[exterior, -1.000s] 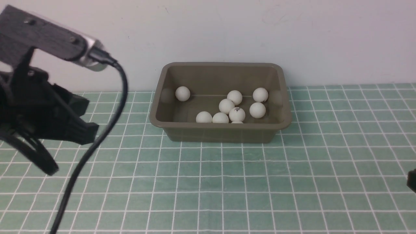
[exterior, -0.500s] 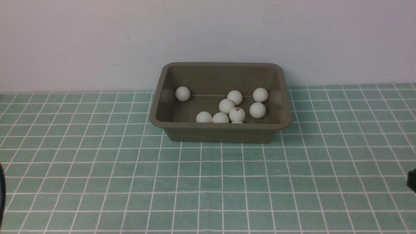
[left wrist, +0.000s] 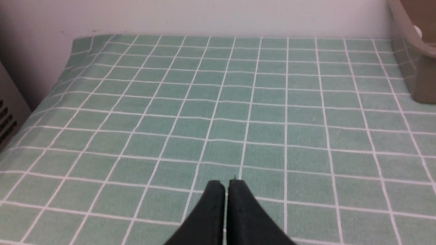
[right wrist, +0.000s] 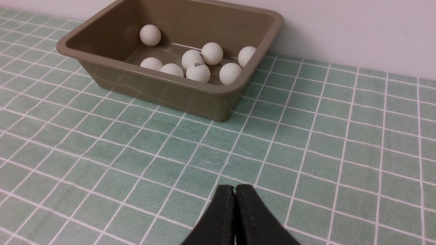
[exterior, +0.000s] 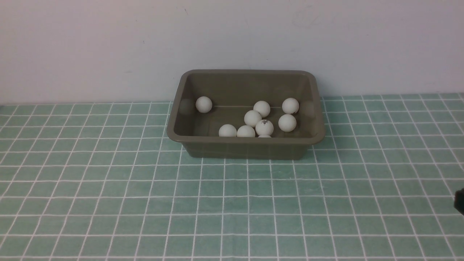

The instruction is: Put the table tennis balls in the box on the green coffee tablecloth.

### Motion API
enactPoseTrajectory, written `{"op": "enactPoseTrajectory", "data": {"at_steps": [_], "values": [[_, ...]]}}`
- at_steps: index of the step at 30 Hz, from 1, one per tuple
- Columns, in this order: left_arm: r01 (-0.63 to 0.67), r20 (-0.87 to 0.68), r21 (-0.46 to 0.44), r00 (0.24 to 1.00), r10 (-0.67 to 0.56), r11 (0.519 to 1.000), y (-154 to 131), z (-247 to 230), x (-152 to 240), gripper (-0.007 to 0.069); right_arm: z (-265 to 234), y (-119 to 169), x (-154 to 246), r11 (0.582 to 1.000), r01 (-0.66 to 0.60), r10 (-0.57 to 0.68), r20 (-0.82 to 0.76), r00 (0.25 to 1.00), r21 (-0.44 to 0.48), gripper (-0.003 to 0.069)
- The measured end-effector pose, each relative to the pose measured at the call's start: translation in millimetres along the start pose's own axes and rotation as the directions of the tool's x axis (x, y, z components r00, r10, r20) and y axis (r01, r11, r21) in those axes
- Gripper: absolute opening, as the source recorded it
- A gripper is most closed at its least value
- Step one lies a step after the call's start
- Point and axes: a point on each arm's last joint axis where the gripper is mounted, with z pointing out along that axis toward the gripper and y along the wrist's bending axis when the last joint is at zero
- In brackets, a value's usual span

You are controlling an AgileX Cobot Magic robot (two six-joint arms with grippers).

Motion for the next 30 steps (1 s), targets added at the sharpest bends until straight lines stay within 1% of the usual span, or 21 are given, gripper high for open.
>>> {"op": "enactPoseTrajectory", "data": {"at_steps": [6,22,23,26,28,29,30], "values": [[-0.015,-0.026,-0.002,1.000,0.015,1.000,0,8,15,-0.0004,0,0,0,1.000,0.000,0.000,-0.002,1.000,0.000,-0.0016],[-0.017,-0.019,-0.001,1.000,0.017,1.000,0,8,15,-0.0004,-3,-1,0,1.000,0.014,-0.014,0.017,1.000,0.009,-0.0016],[-0.017,-0.019,-0.001,1.000,0.017,1.000,0,8,15,-0.0004,-4,-2,-1,1.000,0.019,-0.019,0.021,1.000,0.017,-0.0016],[-0.017,-0.019,-0.001,1.000,0.017,1.000,0,8,15,-0.0004,-7,-8,-1,0.997,0.015,-0.018,0.038,0.999,0.079,-0.0016],[-0.017,-0.019,-0.001,1.000,0.017,1.000,0,8,15,-0.0004,-8,-16,-2,0.990,-0.006,-0.001,0.048,0.999,0.144,-0.0016],[-0.017,-0.019,-0.001,1.000,0.017,1.000,0,8,15,-0.0004,-9,-19,-2,0.981,-0.024,0.014,0.054,0.998,0.194,-0.0016],[-0.017,-0.021,-0.001,1.000,0.017,1.000,0,8,15,-0.0004,-10,-21,-2,0.976,-0.031,0.018,0.059,0.998,0.213,-0.0016]]}}
